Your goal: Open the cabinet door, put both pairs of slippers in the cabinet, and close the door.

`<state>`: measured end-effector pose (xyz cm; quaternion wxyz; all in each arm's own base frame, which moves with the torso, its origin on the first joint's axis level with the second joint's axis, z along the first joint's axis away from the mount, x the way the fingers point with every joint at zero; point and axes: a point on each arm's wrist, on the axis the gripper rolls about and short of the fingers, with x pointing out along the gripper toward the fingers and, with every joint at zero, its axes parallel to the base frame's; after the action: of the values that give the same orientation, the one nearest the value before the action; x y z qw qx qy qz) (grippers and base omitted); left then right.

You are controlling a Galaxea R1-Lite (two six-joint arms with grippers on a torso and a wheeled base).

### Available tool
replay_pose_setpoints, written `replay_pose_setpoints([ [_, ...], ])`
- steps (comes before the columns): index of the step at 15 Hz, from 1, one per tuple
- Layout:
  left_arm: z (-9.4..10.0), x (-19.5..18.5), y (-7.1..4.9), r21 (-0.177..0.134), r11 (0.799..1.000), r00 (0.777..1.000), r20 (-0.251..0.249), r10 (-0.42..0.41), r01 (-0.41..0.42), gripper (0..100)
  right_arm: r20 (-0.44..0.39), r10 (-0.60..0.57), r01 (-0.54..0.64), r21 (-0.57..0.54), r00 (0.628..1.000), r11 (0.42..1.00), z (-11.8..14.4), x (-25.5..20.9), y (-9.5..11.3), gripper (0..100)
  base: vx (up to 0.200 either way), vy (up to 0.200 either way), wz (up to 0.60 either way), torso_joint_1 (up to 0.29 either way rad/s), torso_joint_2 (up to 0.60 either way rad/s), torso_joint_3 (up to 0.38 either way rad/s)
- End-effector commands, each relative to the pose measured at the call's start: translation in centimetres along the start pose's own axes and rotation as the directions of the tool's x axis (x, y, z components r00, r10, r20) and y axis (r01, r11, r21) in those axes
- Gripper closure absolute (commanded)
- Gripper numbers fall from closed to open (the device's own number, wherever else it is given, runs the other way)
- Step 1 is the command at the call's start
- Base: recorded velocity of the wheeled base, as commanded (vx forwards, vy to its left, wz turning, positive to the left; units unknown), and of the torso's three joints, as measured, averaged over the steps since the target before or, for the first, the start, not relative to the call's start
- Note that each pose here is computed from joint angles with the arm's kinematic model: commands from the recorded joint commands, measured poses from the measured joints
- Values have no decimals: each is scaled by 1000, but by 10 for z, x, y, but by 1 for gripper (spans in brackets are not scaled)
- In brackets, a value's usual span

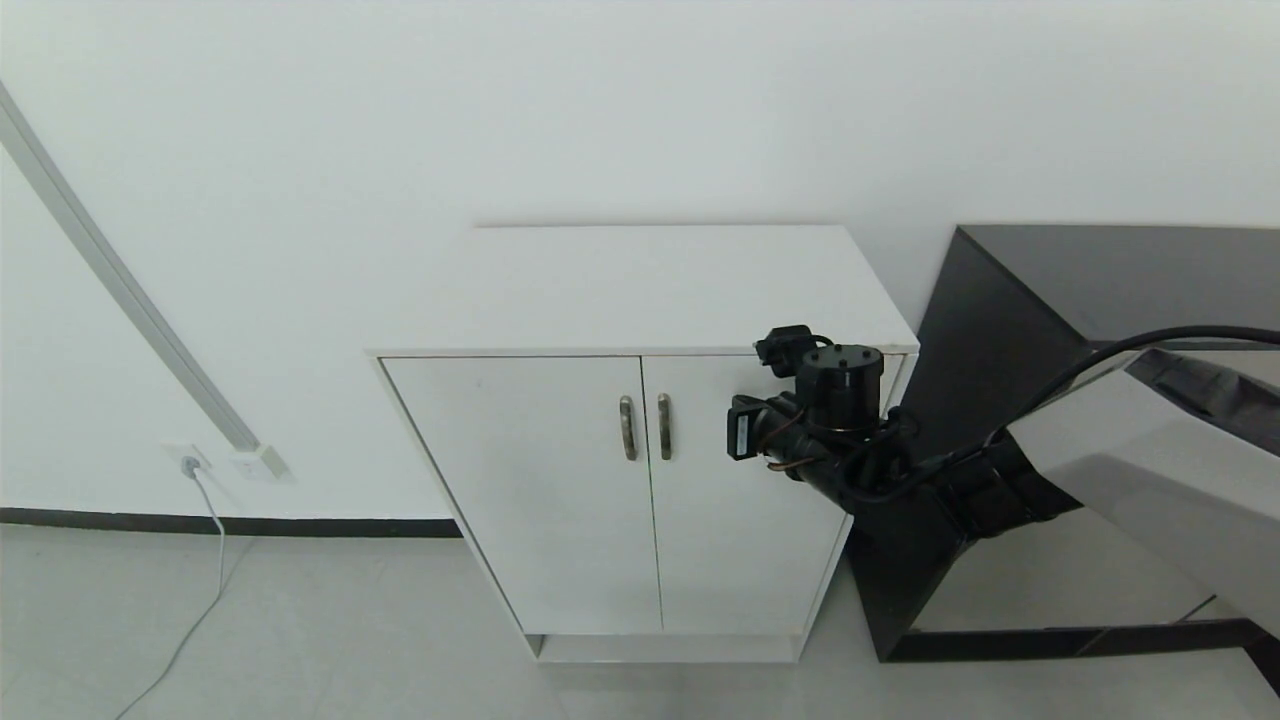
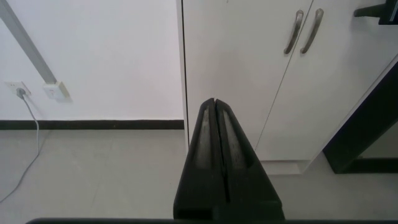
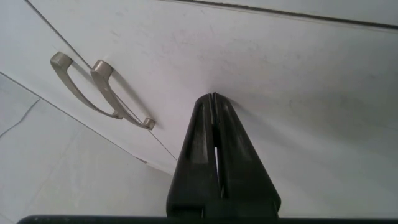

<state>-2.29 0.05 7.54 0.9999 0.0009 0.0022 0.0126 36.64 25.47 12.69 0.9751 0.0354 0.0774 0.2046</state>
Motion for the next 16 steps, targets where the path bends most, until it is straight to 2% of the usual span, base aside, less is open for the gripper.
replay_pose_setpoints([
  [1, 0, 0, 0, 0, 1000, 1000, 1, 1, -1, 100, 0, -2, 2, 0, 1000, 1000, 0, 0, 0, 100, 0, 0, 0, 0, 0, 0],
  [5, 0, 0, 0, 0, 1000, 1000, 0, 1, -1, 100, 2, -7, 7, -2, 1000, 1000, 5, -12, -1, 100, 0, 0, 0, 0, 0, 0],
  [9, 0, 0, 0, 0, 1000, 1000, -2, 1, -1, 100, 0, -12, 12, -3, 1000, 1000, 20, -54, -9, 100, 0, 0, 0, 0, 0, 0],
  [13, 0, 0, 0, 0, 1000, 1000, 1, 1, -1, 100, -4, -98, 98, 1, 995, 995, 29, -92, -36, 100, 0, 0, 0, 0, 0, 0],
  [16, 0, 0, 0, 0, 1000, 1000, -2, -1, 1, 100, 19, -273, 273, 15, 962, 962, 40, -139, -68, 100, 0, 0, 0, 0, 0, 0],
])
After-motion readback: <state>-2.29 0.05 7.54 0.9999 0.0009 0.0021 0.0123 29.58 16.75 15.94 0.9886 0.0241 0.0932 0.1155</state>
